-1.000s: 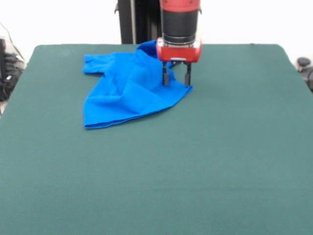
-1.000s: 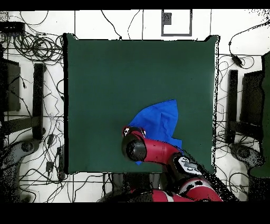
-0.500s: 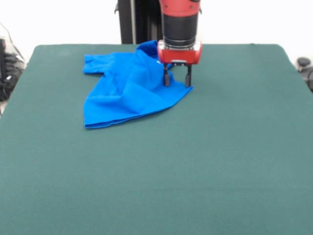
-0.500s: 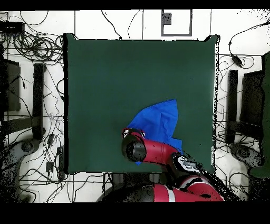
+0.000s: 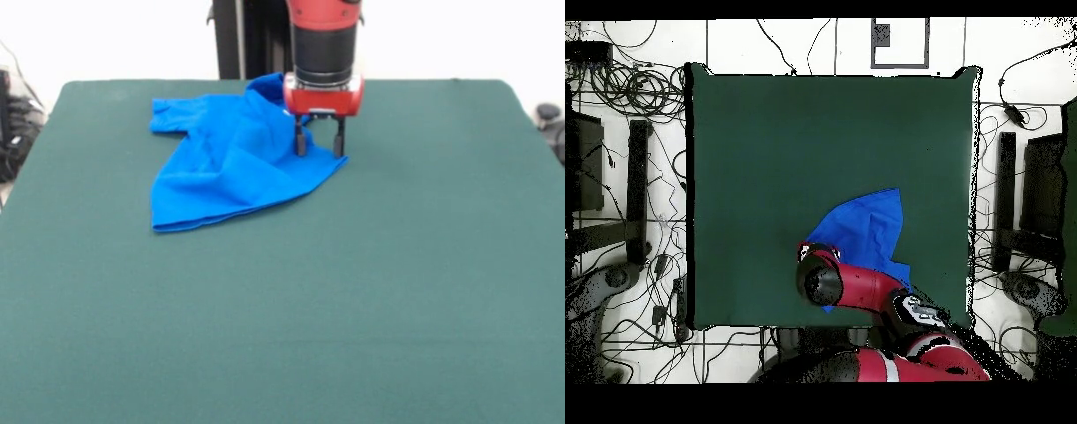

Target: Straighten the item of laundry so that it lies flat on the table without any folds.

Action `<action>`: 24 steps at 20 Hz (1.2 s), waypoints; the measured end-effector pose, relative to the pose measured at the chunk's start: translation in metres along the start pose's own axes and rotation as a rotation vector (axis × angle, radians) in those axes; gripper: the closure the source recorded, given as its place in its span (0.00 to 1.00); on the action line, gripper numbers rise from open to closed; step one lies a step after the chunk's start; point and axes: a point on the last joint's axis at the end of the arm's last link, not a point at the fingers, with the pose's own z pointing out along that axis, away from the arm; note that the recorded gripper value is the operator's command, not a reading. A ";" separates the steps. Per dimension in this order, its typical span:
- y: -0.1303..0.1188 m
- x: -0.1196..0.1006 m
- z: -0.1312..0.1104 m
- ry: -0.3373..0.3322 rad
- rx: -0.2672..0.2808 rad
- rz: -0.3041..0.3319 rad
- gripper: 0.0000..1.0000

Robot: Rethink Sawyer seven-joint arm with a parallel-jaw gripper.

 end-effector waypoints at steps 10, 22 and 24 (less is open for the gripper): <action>-0.001 -0.016 -0.016 -0.037 0.007 -0.004 0.00; 0.000 -0.042 -0.048 -0.083 0.019 -0.003 0.00; 0.001 -0.043 -0.049 -0.085 0.019 -0.003 0.00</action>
